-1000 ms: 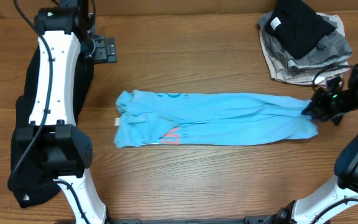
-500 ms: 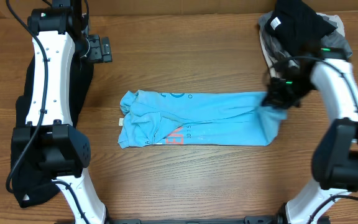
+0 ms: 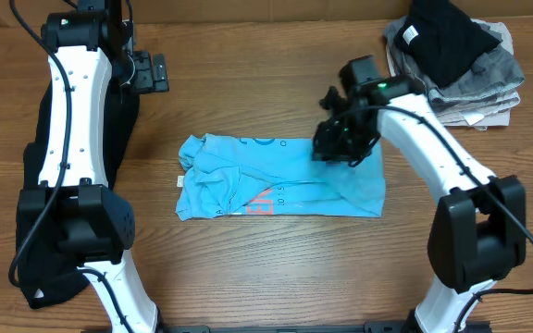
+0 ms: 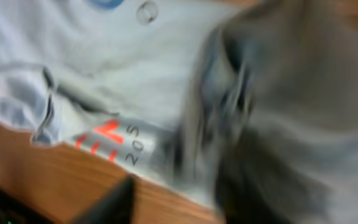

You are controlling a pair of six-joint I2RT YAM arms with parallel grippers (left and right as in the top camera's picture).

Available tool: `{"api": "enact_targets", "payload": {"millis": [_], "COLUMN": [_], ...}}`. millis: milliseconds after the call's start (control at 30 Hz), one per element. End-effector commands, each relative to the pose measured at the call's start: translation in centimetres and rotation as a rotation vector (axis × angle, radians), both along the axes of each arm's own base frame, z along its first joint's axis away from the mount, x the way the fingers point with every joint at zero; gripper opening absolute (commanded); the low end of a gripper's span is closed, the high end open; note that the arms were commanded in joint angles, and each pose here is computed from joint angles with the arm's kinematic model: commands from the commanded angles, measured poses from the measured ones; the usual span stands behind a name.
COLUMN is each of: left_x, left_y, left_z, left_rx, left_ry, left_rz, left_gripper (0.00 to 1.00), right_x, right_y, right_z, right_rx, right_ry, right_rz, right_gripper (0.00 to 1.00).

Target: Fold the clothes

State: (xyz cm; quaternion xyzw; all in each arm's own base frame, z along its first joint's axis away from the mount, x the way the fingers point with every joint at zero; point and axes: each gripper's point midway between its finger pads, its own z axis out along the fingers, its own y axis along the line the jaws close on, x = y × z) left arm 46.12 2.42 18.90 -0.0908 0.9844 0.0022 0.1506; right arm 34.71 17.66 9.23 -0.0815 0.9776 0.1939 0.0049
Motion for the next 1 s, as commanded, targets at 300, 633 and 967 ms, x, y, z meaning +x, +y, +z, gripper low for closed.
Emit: {"api": "enact_targets", "payload": {"millis": [300,633,967], "left_x": [-1.8,-8.0,-10.8], "left_y": [-4.7,-9.0,-8.7], "left_z": [-2.0,-8.8,-13.8], "left_rx": [-0.210,-0.400,-0.386], "left_ry": [0.083,0.322,0.426], "left_rz": [-0.197,-0.372,-0.306], "left_gripper": [1.00,1.00,1.00], "right_x": [-2.0,0.7,2.1], "right_y": [-1.9,-9.1,-11.3], "right_z": [1.7,1.8,1.8], "right_rx": [-0.015,-0.038,-0.030], "right_ry": [0.073,0.051,0.003], "right_rz": [0.006,-0.193,-0.237], "right_gripper": [0.78,0.90,0.95]}}
